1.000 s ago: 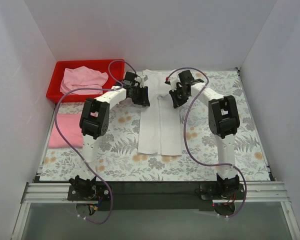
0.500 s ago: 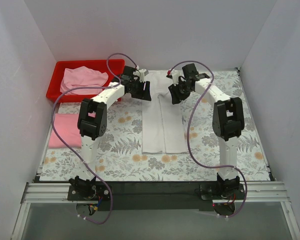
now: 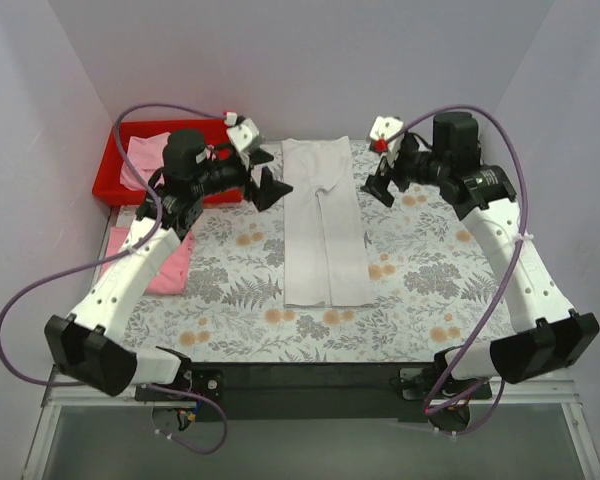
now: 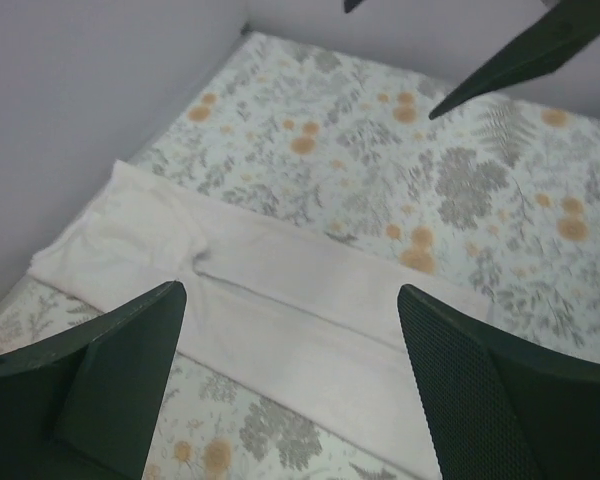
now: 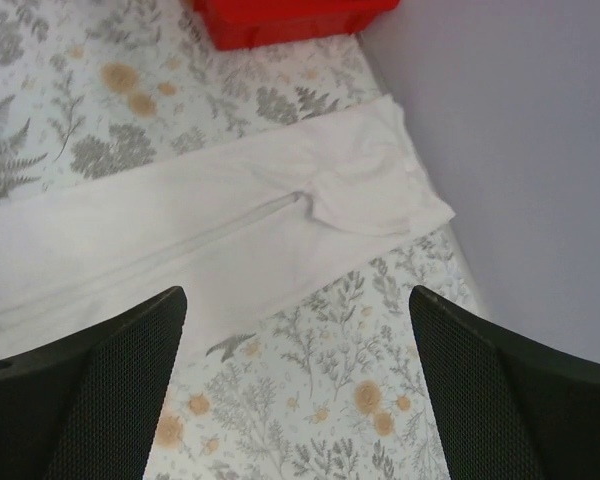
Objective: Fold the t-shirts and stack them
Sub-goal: Fold the tshirt
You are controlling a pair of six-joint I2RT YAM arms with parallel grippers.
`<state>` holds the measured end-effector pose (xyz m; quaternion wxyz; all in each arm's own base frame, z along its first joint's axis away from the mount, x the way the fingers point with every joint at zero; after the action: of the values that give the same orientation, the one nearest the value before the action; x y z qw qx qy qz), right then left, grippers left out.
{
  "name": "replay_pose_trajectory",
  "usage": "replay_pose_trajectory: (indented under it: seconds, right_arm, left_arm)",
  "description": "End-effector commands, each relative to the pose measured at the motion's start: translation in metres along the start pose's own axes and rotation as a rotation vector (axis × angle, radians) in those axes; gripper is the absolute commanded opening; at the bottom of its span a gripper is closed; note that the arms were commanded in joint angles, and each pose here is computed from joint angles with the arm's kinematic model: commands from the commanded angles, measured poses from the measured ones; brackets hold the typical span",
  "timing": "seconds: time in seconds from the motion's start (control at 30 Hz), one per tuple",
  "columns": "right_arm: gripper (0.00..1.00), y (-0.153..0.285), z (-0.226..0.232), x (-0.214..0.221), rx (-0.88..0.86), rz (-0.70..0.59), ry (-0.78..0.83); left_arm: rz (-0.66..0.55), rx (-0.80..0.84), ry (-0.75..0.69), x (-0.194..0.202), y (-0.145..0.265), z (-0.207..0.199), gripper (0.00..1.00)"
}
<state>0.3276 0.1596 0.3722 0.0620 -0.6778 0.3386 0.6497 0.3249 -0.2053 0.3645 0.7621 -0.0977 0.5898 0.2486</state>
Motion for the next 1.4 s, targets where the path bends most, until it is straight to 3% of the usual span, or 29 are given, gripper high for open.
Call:
replay_pose_trajectory:
  seconds: [0.0,0.07,0.1,0.2,0.27,0.37,0.53,1.03,1.17,1.27,1.37]
  right_arm:
    - [0.98,-0.004,0.042,0.059,-0.184,0.135,0.08]
    - [0.97,-0.002,0.075,0.097,-0.264,0.208,0.113]
    - [0.95,-0.005,0.097,0.134,-0.323,0.291,0.103]
    - [0.88,-0.001,0.125,0.17,-0.37,0.366,0.177]
    - [0.74,-0.002,0.149,0.2,-0.441,0.426,0.171]
    - [0.6,-0.009,0.165,0.229,-0.468,0.482,0.171]
    - [0.47,-0.027,0.165,0.251,-0.455,0.503,0.219]
    - [0.46,-0.037,0.17,0.302,-0.454,0.598,0.205]
    - [0.4,-0.035,0.172,0.31,-0.455,0.615,0.198]
    - [0.34,-0.033,0.174,0.314,-0.456,0.632,0.18]
    - [0.27,-0.03,0.176,0.322,-0.463,0.659,0.174]
  left_arm:
    - [0.146,0.211,-0.029,0.071,-0.004,-0.065,0.87]
    - [0.17,0.274,-0.048,0.084,0.007,-0.102,0.87]
    - [0.227,0.303,-0.045,0.112,0.012,-0.121,0.87]
    - [0.238,0.353,-0.093,0.133,0.018,-0.159,0.82]
    - [0.262,0.399,-0.082,0.156,0.021,-0.183,0.77]
    - [0.299,0.423,-0.116,0.181,0.017,-0.2,0.68]
    - [0.351,0.47,-0.195,0.208,0.004,-0.214,0.56]
    - [0.417,0.489,-0.266,0.255,-0.008,-0.221,0.49]
    - [0.474,0.494,-0.284,0.274,-0.007,-0.223,0.44]
    - [0.488,0.498,-0.287,0.277,-0.007,-0.222,0.37]
    - [0.512,0.526,-0.282,0.281,-0.006,-0.225,0.21]
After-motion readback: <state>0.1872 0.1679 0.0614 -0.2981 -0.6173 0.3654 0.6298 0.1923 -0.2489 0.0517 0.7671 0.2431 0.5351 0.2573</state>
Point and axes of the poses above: each gripper's point midway between its finger pads, its own y axis back along the fingers, its own z axis along the line the jaws close on, x = y × z, the point moved 5 cm from there along y, back along the fingers, and after that the axes turned 15 degrees about -y, right-handed, at the moved point
